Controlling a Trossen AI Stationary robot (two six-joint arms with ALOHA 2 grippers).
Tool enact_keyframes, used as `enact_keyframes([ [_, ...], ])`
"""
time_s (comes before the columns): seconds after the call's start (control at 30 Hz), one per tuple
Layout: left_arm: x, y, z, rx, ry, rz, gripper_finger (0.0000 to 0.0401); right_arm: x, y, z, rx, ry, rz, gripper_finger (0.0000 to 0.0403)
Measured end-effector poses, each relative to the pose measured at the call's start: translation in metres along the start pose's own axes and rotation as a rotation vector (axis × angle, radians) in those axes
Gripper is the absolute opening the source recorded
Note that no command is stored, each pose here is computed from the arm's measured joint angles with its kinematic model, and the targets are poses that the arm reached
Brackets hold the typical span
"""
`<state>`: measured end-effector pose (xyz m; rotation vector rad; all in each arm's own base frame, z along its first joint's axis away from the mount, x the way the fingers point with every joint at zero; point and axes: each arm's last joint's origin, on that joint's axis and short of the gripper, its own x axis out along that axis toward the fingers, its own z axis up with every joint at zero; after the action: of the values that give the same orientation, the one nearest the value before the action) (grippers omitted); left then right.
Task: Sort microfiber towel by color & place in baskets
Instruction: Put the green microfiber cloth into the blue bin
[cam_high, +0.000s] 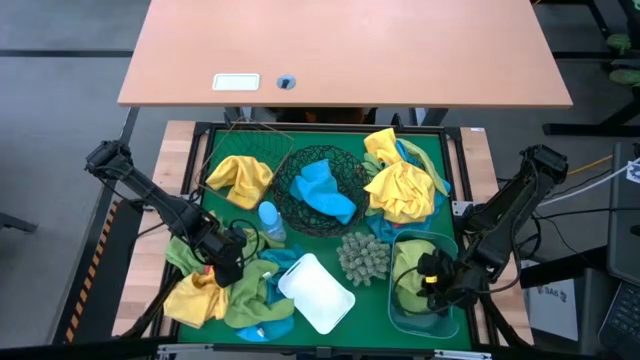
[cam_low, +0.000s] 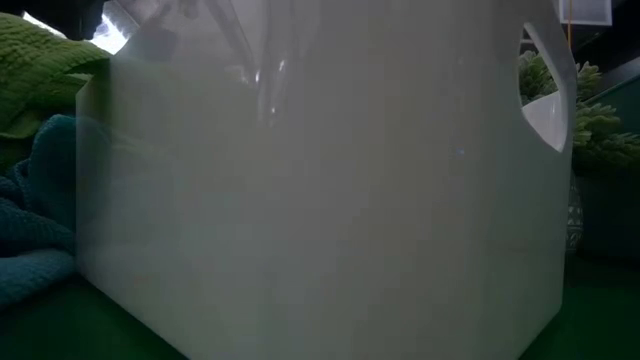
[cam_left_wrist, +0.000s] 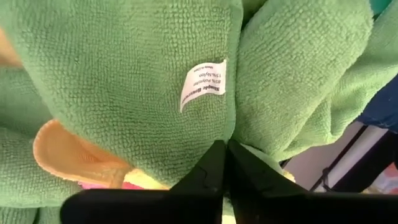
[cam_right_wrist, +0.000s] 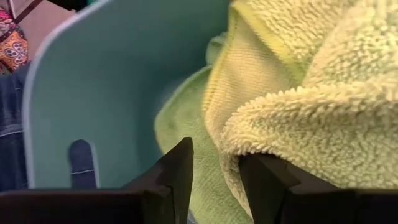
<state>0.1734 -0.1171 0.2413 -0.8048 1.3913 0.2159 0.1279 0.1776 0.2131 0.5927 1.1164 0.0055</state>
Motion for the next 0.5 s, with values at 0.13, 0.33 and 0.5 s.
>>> enact_keyframes([
  [0.13, 0.000, -0.001, 0.001, 0.027, -0.020, -0.011, 0.0003, -0.006, 0.004, 0.002, -0.028, -0.002, -0.005, 0.0127],
  [0.33, -0.001, -0.007, 0.003, 0.111, -0.053, -0.073, 0.0001, -0.021, 0.005, 0.007, -0.051, 0.003, -0.110, 0.0127],
  [0.5, -0.007, -0.013, 0.005, 0.166, -0.113, -0.149, 0.0001, -0.040, 0.010, 0.014, -0.070, -0.027, -0.183, 0.0127],
])
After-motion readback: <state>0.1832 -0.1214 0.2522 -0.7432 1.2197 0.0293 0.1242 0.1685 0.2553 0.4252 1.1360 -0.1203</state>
